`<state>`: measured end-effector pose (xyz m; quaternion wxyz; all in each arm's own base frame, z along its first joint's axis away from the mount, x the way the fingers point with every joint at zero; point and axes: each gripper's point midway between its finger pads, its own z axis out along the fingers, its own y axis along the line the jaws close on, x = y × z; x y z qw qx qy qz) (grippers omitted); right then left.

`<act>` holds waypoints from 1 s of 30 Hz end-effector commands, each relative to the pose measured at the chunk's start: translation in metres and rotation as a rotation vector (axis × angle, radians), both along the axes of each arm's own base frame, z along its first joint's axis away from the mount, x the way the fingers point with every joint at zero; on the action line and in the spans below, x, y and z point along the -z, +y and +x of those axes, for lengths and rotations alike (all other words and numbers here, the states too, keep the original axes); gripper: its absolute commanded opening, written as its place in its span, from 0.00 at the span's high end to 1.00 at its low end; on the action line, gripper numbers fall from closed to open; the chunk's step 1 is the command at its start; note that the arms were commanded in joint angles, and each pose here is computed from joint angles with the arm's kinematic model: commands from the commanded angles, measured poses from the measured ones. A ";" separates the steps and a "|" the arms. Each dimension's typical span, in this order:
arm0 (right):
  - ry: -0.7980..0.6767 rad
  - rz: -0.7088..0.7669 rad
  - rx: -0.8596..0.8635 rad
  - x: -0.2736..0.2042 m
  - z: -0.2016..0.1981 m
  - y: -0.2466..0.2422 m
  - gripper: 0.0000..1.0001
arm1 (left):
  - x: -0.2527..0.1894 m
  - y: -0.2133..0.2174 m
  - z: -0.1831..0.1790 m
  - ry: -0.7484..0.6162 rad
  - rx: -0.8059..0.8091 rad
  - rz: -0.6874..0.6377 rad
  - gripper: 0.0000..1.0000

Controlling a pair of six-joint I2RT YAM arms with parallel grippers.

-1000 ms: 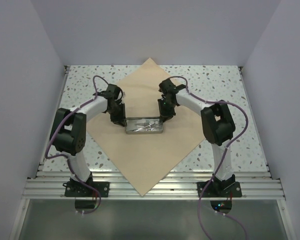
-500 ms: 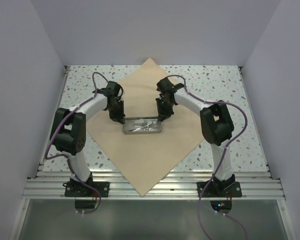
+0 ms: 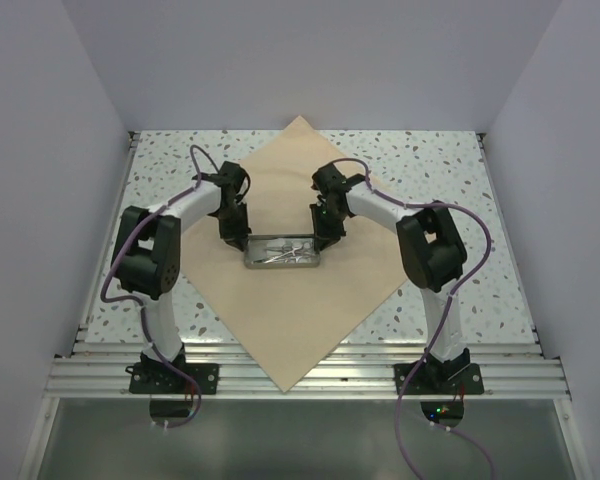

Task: Prepare the surgical pack

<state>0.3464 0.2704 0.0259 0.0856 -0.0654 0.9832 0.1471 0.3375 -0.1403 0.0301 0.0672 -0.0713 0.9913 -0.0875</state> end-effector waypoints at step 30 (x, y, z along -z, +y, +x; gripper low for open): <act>0.020 0.086 0.041 -0.006 0.001 0.022 0.79 | -0.004 -0.002 0.032 -0.030 -0.011 0.033 0.87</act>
